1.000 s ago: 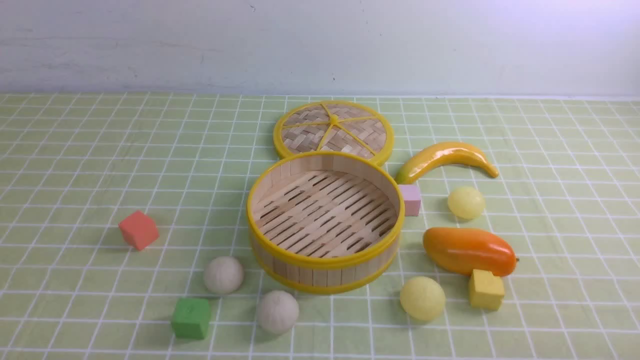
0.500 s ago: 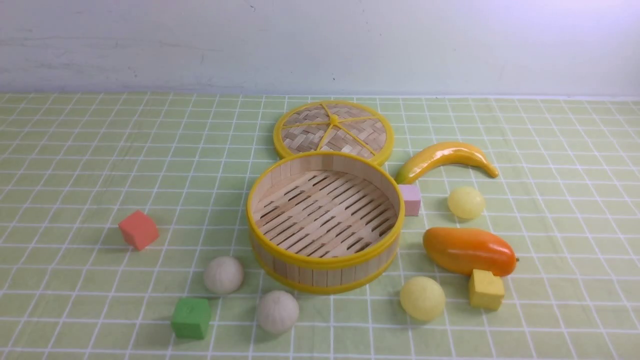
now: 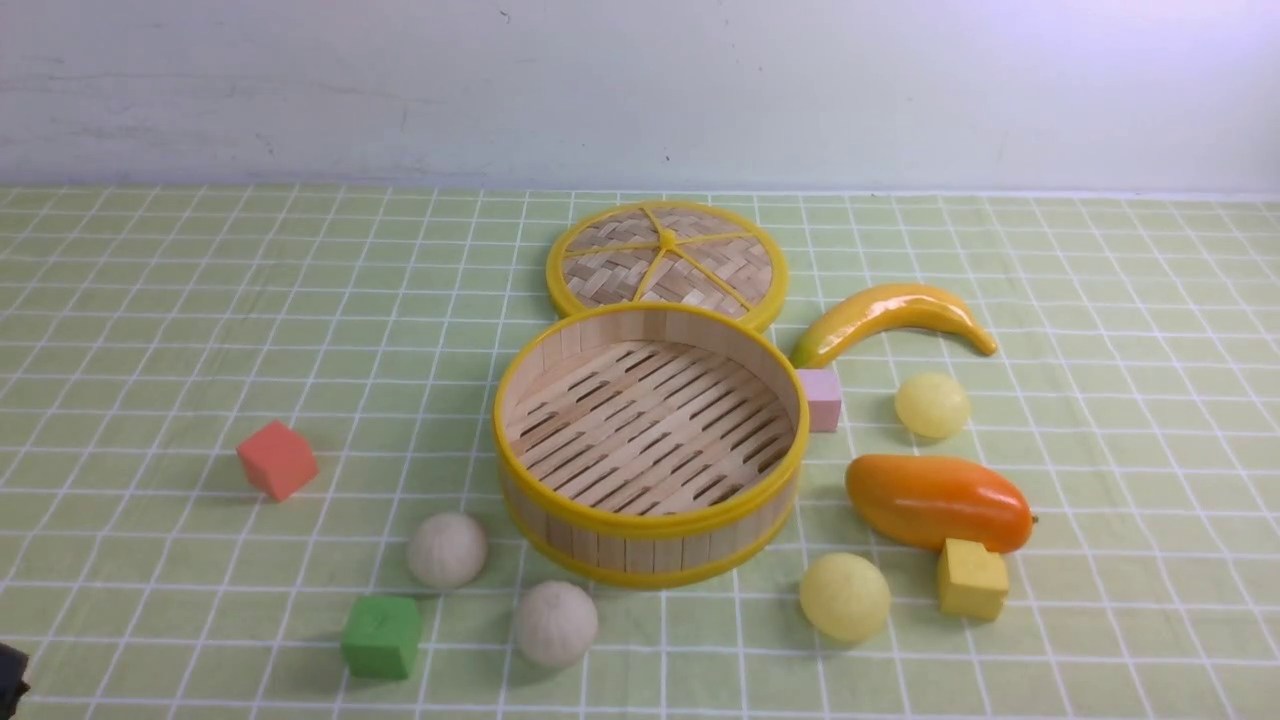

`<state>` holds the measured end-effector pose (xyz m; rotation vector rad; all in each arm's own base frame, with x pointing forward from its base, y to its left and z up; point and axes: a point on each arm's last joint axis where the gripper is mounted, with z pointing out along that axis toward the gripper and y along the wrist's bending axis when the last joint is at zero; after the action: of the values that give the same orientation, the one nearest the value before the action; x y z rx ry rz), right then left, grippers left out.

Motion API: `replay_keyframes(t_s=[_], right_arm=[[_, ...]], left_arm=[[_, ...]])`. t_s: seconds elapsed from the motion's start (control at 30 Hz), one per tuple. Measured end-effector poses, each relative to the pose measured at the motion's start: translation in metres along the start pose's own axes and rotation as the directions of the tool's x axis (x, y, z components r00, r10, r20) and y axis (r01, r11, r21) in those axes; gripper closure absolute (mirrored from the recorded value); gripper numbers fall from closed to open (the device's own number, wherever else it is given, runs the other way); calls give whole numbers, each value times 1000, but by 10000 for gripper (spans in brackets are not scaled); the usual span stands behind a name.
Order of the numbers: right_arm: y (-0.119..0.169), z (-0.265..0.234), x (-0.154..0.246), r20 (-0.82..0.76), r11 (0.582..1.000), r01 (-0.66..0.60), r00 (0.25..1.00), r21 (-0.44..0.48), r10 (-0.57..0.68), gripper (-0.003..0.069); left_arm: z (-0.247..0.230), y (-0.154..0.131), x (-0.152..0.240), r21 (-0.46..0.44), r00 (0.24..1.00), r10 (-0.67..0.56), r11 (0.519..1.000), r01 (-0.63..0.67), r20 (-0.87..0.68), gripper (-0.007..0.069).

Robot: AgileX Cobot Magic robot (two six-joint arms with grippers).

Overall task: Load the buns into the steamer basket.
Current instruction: Use the left arm to grab a steamed stuffed bun

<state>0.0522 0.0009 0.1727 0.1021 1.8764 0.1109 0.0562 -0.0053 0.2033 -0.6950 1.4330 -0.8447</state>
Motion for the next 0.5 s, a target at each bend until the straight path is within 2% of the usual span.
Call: replay_keyframes(t_s=[0.1,0.23,0.27,0.33,0.37,0.43,0.5], right_arm=[[0,0,0,0,1000,0,1000,0,0,419],[0,0,0,0,1000,0,1000,0,0,419],[0,0,0,0,1000,0,1000,0,0,419],[0,0,0,0,1000,0,1000,0,0,419],[0,0,0,0,1000,0,1000,0,0,419],[0,0,0,0,1000,0,1000,0,0,419],[0,0,0,0,1000,0,1000,0,0,419]], left_arm=[[-4,-21,-7,21,997,-34,999,36,-67,487],[-5,-63,-22,25,960,147,989,-146,-240,638],[-1,-73,-25,13,931,196,979,-202,-308,638],[13,-88,-29,-23,846,257,953,-302,-467,638],[14,-90,-30,-29,838,255,952,-306,-483,638],[47,-100,-31,-67,665,267,900,-431,-697,638],[71,-98,-29,-69,567,254,871,-486,-783,638]])
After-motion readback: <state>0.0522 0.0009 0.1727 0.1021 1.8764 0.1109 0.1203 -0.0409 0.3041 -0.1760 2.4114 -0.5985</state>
